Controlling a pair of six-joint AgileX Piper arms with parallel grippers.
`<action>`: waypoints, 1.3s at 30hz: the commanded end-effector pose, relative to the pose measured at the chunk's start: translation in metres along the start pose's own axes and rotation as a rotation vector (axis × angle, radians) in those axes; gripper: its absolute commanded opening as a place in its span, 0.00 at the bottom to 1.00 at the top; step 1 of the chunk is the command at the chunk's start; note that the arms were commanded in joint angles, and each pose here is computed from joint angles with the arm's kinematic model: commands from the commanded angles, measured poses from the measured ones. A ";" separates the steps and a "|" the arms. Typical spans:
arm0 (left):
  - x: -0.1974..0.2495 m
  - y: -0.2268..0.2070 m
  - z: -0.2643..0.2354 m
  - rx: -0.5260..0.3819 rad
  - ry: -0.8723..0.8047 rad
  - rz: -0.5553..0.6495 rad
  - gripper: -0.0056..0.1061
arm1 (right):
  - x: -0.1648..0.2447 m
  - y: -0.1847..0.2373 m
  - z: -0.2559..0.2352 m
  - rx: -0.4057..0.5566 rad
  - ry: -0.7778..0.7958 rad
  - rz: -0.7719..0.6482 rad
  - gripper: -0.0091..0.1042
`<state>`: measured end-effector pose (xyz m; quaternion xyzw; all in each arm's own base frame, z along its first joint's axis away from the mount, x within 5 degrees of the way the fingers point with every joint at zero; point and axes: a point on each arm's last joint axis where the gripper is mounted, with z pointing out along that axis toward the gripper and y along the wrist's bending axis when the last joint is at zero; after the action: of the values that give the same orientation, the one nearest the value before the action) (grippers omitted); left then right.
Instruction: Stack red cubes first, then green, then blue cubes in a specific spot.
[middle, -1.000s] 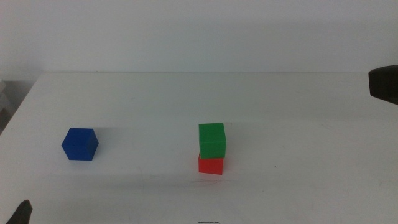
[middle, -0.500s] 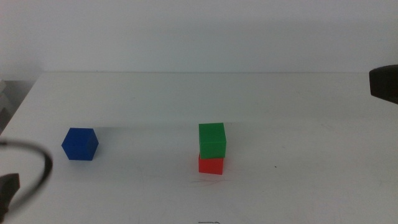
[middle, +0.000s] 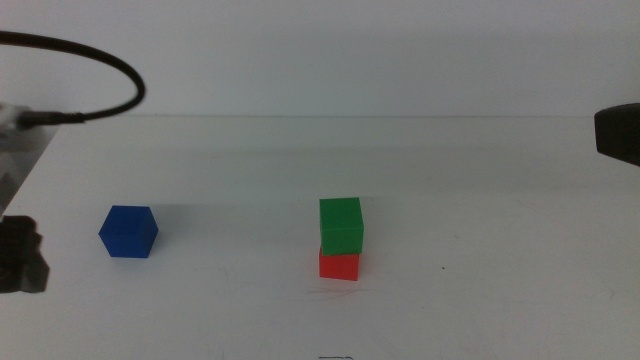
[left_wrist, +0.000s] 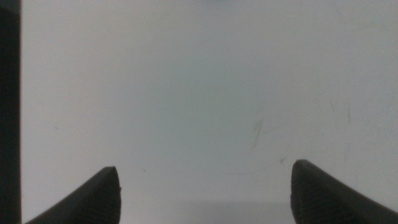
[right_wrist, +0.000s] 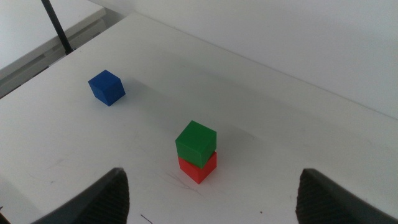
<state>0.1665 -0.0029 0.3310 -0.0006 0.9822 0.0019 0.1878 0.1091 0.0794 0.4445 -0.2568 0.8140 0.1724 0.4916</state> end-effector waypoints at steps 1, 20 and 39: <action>-0.011 -0.002 0.000 0.015 -0.014 -0.005 0.89 | -0.012 -0.001 -0.007 0.011 -0.104 -0.016 0.83; -0.095 -0.005 0.052 0.015 0.011 0.161 0.89 | -0.012 -0.001 -0.007 0.011 -0.104 -0.016 0.83; -0.167 -0.009 0.144 0.037 0.140 0.224 0.89 | -0.012 -0.001 -0.007 0.011 -0.104 -0.016 0.83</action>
<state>0.3725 -0.0096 0.2371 0.1131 0.9906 0.0042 0.0768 0.1091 0.0795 0.4446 -0.2574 0.8134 0.1722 0.4925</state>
